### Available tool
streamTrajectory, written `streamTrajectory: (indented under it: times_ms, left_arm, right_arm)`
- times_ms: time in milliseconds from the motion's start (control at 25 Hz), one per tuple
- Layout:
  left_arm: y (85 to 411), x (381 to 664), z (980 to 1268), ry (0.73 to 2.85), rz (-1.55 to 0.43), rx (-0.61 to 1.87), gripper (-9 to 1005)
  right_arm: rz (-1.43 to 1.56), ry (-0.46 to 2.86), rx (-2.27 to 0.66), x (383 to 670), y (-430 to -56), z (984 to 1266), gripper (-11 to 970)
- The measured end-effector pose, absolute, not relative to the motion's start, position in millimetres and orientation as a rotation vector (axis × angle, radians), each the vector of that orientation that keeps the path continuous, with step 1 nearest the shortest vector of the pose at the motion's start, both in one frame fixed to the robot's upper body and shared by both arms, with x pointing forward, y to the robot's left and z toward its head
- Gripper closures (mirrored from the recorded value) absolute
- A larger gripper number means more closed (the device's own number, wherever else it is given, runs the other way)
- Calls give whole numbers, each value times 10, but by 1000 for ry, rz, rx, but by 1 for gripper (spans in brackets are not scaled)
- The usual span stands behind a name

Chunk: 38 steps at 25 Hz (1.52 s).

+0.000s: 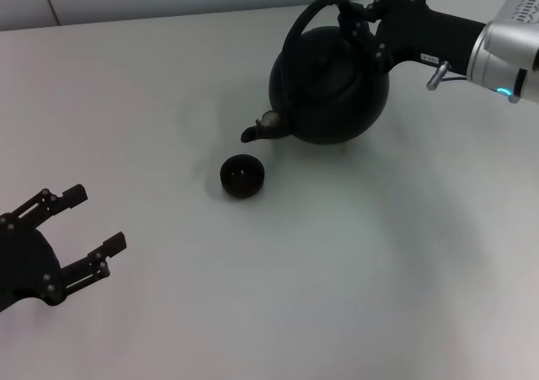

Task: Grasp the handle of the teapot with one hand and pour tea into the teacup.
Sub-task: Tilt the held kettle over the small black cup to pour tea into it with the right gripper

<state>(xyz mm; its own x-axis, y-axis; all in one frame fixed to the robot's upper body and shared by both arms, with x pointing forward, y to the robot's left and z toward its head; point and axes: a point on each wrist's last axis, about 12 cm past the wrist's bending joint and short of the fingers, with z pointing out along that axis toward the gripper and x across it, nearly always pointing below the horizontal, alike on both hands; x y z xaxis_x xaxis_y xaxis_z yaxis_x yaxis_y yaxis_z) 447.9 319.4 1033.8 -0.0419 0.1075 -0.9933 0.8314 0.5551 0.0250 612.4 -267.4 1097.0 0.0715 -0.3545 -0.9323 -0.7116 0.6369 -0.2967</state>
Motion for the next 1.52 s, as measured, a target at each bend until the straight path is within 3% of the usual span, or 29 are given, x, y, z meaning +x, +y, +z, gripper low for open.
streamTrajectory:
  times_ms: [1520]
  left_arm:
    - [3193,4528,10370,1513,-713,838,183]
  right_arm:
    - [175,1366,-1184,6211,-2499,11094,867]
